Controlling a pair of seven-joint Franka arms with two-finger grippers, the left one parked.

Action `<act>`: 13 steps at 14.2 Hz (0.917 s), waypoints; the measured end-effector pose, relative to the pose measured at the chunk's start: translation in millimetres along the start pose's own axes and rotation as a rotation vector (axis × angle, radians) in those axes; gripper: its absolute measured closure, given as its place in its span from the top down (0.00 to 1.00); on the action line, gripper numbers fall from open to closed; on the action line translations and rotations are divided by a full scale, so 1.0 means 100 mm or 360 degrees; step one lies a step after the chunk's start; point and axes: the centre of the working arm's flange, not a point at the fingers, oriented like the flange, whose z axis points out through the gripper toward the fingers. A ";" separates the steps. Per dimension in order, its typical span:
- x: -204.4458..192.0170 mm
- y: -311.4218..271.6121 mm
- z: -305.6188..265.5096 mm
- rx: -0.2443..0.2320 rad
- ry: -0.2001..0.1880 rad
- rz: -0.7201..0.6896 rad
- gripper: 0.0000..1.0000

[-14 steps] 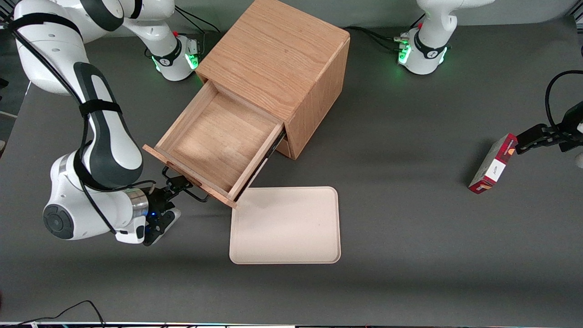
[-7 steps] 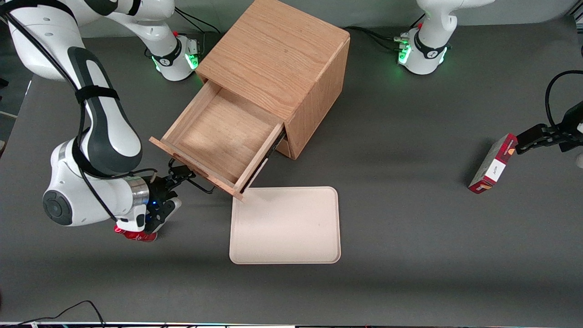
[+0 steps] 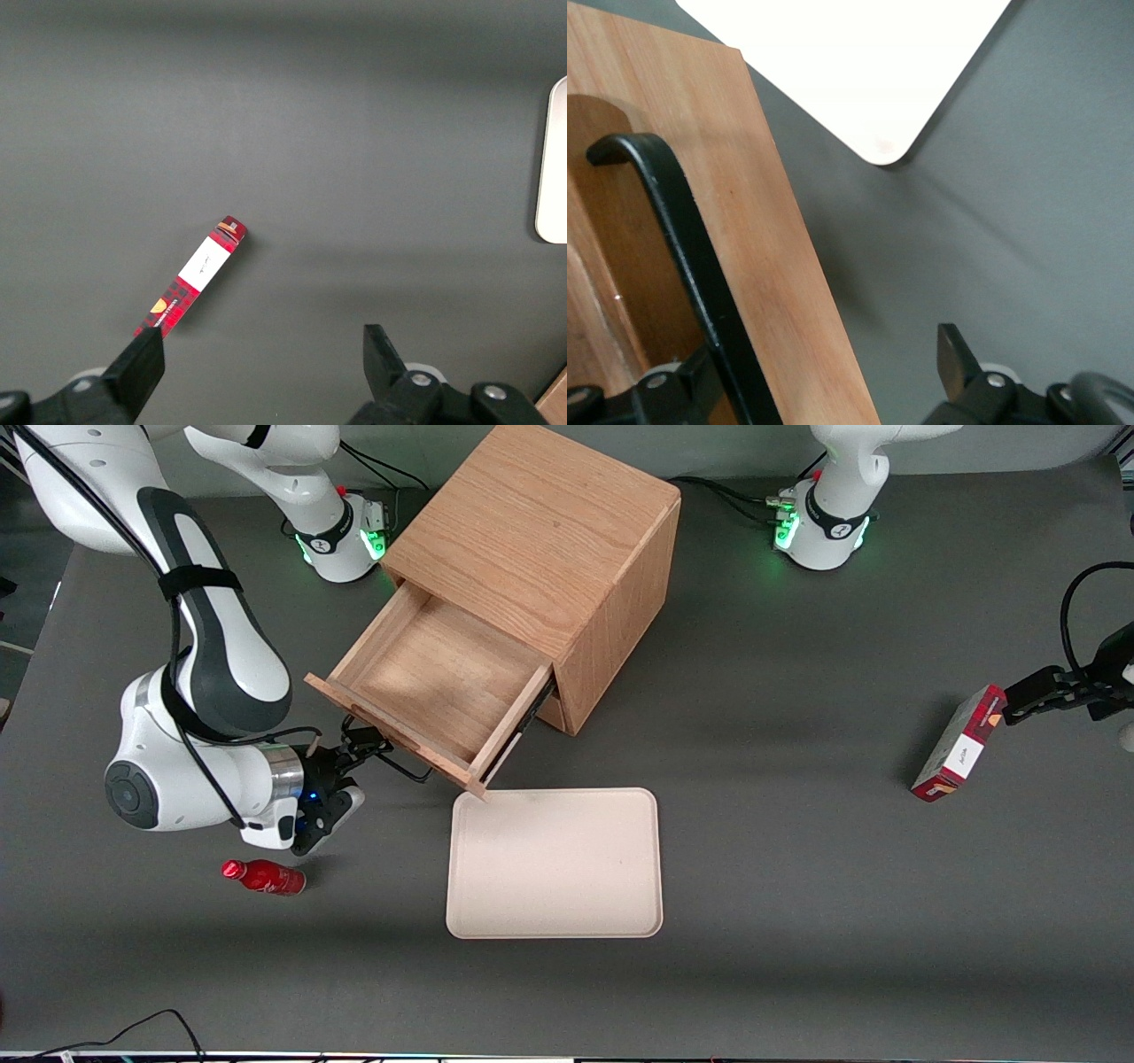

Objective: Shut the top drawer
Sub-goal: 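Push the drawer front with the right gripper into the cabinet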

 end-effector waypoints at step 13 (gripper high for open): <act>-0.34 -0.85 0.35 -0.0030 0.0005 0.0133 1.00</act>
